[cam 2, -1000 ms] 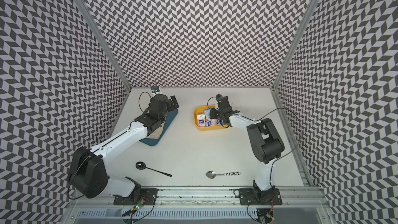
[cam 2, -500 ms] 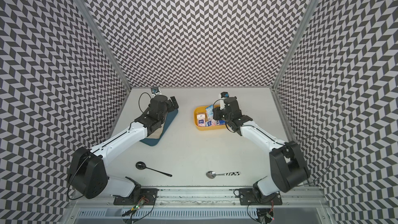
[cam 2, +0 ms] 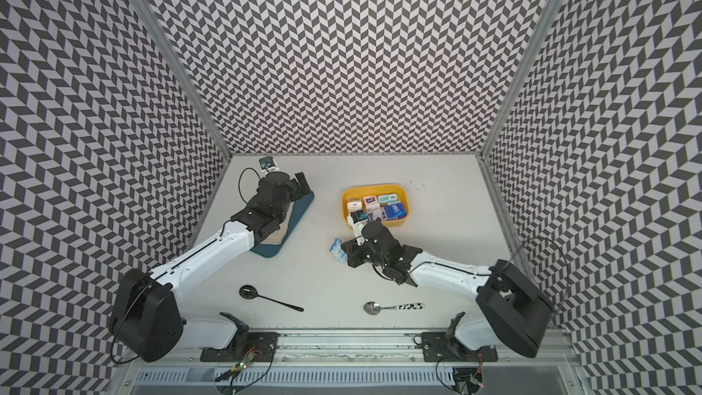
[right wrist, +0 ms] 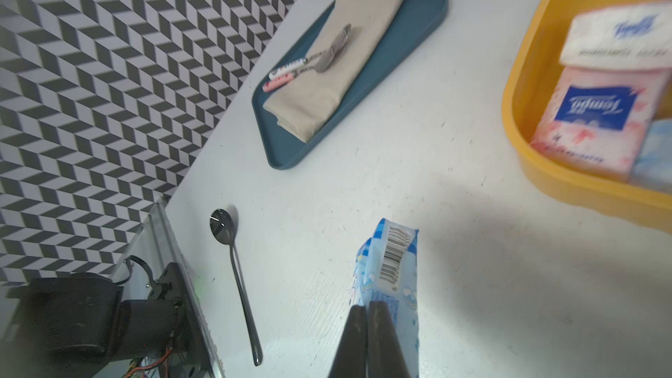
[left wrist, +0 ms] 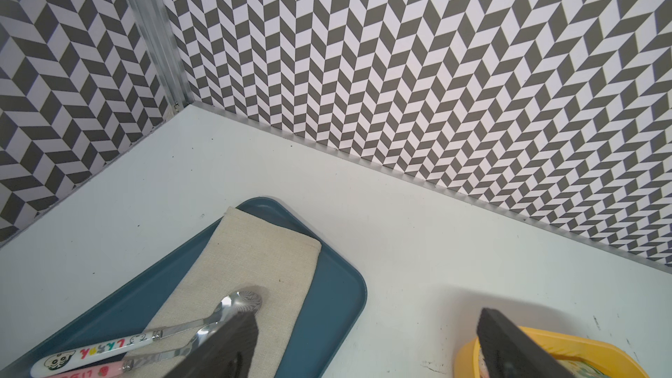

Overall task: Take the pocket tissues out of the storage box
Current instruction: Place the pocket tissues at the center of the board.

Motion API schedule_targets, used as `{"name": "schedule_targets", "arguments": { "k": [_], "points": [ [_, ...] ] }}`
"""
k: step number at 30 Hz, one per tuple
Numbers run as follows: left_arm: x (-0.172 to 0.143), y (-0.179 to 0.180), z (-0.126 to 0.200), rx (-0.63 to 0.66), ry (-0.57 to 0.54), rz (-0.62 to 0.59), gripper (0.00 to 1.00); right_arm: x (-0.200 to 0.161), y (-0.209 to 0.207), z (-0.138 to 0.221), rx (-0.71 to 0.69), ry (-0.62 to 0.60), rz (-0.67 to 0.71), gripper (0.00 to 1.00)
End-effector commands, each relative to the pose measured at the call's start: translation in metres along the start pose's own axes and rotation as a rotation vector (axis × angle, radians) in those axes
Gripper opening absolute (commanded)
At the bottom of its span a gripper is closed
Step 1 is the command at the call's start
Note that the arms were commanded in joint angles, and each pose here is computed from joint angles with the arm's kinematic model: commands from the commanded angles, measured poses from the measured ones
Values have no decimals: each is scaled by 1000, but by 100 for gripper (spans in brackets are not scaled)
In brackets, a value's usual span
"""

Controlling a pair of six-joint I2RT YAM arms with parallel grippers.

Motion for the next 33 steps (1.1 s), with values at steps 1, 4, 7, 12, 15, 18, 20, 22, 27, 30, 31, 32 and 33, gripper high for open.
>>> {"name": "schedule_targets", "arguments": {
  "k": [1, 4, 7, 12, 15, 18, 20, 22, 27, 30, 31, 32, 33],
  "points": [
    [5, -10, 1, -42, -9, 37, 99, 8, -5, -11, -51, -81, -17, 0],
    [4, -17, -2, -44, 1, 20, 99, 3, -9, -15, -71, -77, -20, 0],
    [4, -21, -3, -45, -1, 13, 99, 4, -12, -15, -96, -73, -14, 2],
    [6, -23, -3, -50, -9, 9, 99, 9, -13, -14, -115, -65, 0, 16],
    [7, -23, -2, -49, -9, 2, 99, 17, -12, -11, -123, -70, 9, 24],
    [7, -21, -1, -41, -15, -8, 99, 26, -9, -6, -127, -85, 18, 32],
    [8, -20, 0, -41, -16, -7, 99, 33, -8, -1, -135, -91, 27, 36],
    [7, -20, -1, -43, -11, 1, 99, 40, -8, 6, -152, -98, 40, 44],
    [1, -23, -1, -55, 12, 31, 99, 47, -13, 21, -215, -75, 70, 56],
    [-3, -30, 3, -71, 25, 27, 99, 42, -17, 24, -239, -36, 104, 61],
    [-4, -31, 4, -71, 29, 18, 99, 40, -17, 23, -242, -20, 113, 62],
    [-4, -32, 5, -69, 30, 11, 99, 38, -17, 23, -239, -4, 122, 63],
    [-5, -32, 6, -68, 32, 4, 99, 36, -18, 22, -238, 7, 125, 64]
  ]
}}
Point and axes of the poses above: each gripper's point midway between its finger pads, its own z axis back along the fingers, its own y axis along the line the jaws close on, x = y × z, the point moved 1 cm from there along z, back along the fingers, and after that the axes turned 11 degrees about z, right-handed, at the moved point
